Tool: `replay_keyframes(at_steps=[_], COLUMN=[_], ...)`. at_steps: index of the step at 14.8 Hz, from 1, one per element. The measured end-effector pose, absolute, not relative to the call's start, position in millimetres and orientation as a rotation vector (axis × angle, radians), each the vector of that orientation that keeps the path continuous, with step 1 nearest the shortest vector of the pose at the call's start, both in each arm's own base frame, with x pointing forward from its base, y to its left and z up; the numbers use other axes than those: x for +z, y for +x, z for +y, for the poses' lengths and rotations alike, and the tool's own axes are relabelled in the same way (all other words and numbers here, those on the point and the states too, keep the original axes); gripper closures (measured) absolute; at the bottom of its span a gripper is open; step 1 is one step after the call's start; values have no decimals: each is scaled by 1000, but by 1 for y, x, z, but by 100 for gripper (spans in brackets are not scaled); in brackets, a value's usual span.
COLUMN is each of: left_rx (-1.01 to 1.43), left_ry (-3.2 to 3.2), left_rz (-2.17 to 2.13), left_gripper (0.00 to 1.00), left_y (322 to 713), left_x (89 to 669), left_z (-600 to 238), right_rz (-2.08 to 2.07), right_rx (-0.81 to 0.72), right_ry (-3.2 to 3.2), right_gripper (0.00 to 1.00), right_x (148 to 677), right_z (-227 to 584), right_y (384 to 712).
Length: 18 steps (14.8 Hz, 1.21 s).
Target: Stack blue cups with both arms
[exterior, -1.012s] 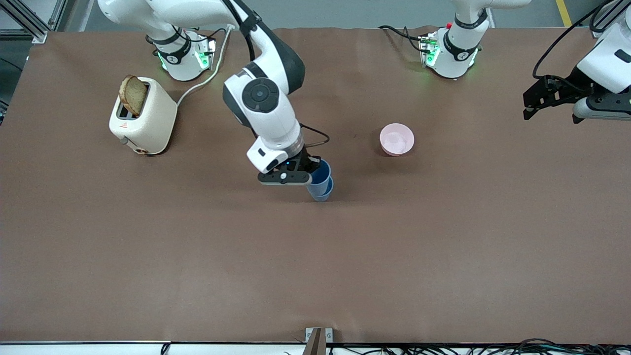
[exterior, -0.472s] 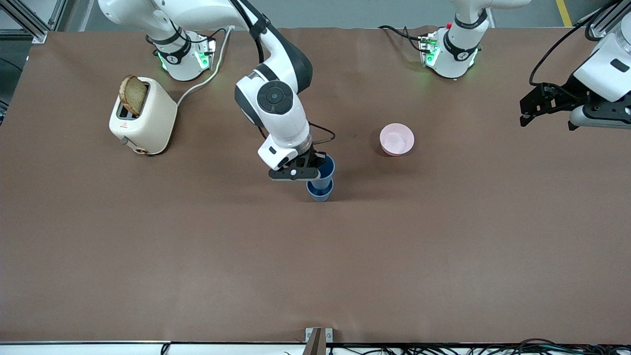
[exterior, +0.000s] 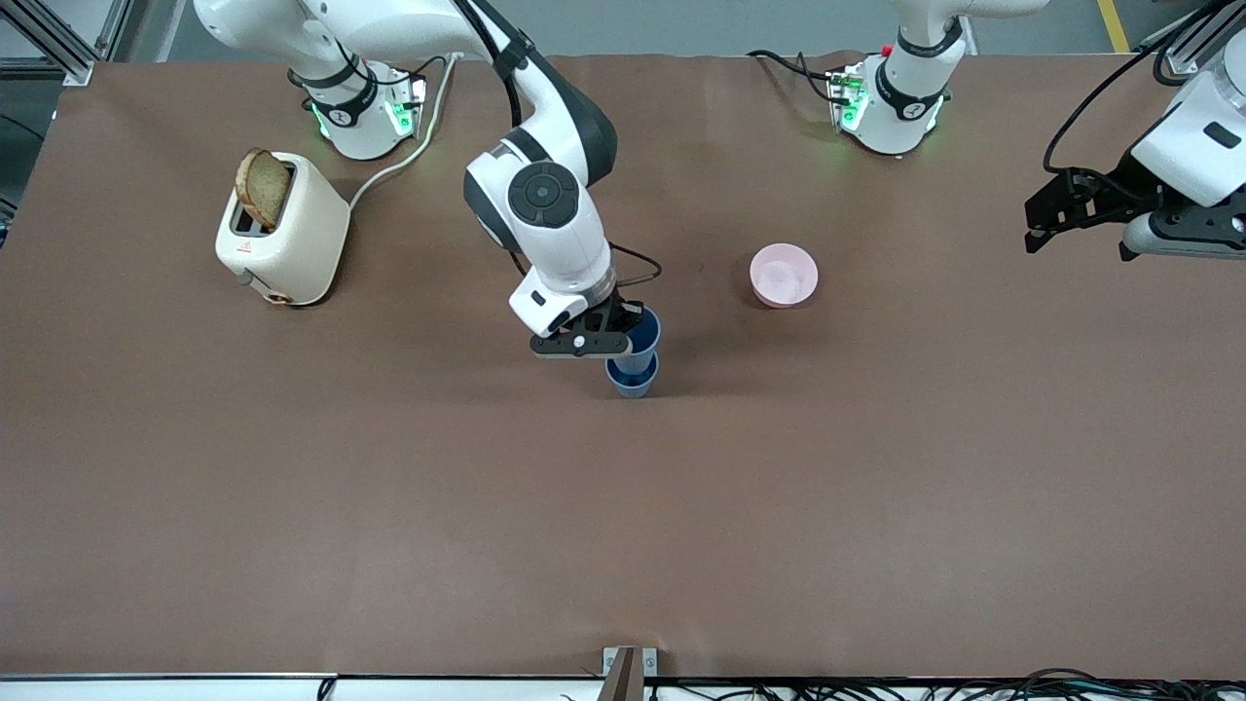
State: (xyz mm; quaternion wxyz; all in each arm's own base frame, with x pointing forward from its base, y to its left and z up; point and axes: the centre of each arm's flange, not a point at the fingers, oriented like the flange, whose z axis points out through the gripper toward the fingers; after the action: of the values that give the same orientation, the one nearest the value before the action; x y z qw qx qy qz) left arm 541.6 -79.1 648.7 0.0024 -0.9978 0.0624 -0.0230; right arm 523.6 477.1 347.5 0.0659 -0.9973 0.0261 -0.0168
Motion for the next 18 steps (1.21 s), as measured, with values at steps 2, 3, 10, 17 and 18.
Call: replay_keyframes(at_steps=[2, 3, 10, 17, 18], left_rx=[-72, -72, -80, -81, -82], left_ry=[-3130, -3130, -3130, -3130, -3130], left_rz=[196, 196, 196, 198, 198], left_gripper=[0, 0, 0, 0, 0], left_y=[542, 542, 540, 536, 535], left_x=[649, 649, 652, 657, 657], left_z=[-79, -79, -79, -79, -79], right_rz=[83, 85, 109, 357, 377], right_rx=[-59, -59, -77, -171, -174], right_ry=[-3006, -3008, -3013, -2994, -3011], right_gripper=[94, 94, 39, 0, 0], right_x=[331, 323, 318, 477, 502], right_z=[479, 479, 471, 333, 295], right_y=[527, 528, 538, 596, 602])
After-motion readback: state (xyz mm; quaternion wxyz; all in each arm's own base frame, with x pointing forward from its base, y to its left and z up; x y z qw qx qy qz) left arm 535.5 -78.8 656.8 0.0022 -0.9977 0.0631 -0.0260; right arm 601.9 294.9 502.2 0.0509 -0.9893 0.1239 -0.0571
